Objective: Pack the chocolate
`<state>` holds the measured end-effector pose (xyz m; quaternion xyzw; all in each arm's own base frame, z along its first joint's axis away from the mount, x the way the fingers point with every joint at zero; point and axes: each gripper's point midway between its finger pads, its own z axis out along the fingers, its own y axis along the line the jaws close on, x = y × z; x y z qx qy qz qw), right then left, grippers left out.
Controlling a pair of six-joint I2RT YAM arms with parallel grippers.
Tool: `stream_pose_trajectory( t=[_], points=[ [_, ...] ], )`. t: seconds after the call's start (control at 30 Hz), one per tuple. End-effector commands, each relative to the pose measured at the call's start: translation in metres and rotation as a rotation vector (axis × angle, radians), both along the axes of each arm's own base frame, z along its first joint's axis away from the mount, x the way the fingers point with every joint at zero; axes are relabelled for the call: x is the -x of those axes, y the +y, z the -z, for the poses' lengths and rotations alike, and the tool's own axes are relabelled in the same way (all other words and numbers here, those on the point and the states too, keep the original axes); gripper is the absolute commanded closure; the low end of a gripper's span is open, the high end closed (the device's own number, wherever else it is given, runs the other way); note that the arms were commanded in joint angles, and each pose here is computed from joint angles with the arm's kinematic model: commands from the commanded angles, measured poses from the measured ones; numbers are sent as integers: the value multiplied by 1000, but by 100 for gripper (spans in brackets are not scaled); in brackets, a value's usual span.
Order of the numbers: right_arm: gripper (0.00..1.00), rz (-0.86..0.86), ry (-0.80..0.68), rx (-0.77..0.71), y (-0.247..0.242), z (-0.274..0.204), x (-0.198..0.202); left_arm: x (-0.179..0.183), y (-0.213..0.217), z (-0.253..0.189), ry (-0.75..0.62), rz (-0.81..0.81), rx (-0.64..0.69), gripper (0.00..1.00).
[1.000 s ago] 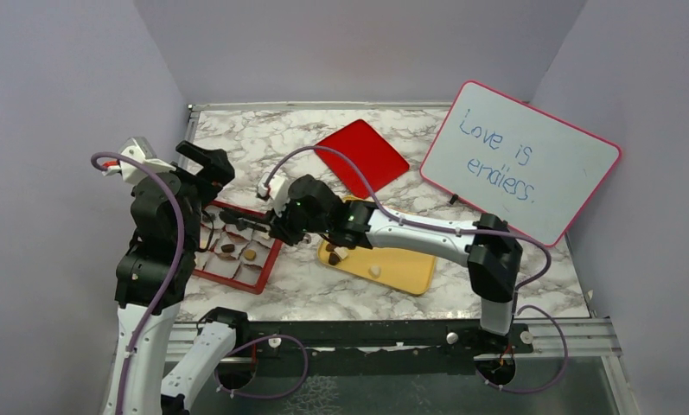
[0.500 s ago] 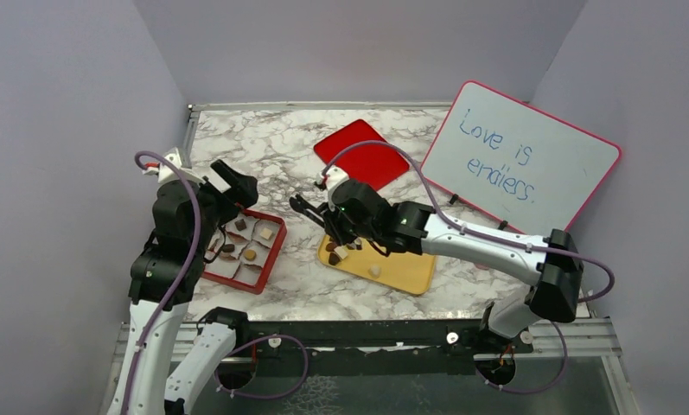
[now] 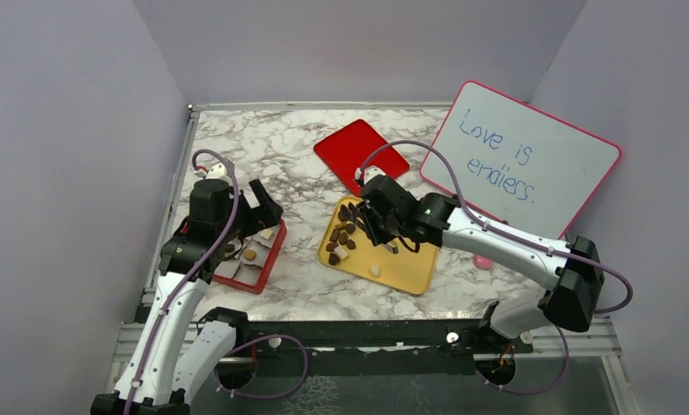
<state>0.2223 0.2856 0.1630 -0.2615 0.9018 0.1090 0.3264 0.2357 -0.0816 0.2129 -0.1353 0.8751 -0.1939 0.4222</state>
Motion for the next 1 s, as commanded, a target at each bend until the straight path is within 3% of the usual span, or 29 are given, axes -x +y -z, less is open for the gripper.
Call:
stream_pose_trajectory(
  t=[0.0, 0.7, 0.97],
  points=[
    [65, 2, 62, 25, -14, 8, 10, -3, -11, -6, -65, 97, -8, 1],
    [63, 210, -7, 8, 7, 23, -45, 5, -38, 5, -161, 304, 30, 1],
    [63, 225, 5, 21, 15, 38, -56, 9, -38, 0, -201, 307, 36, 1]
  ],
)
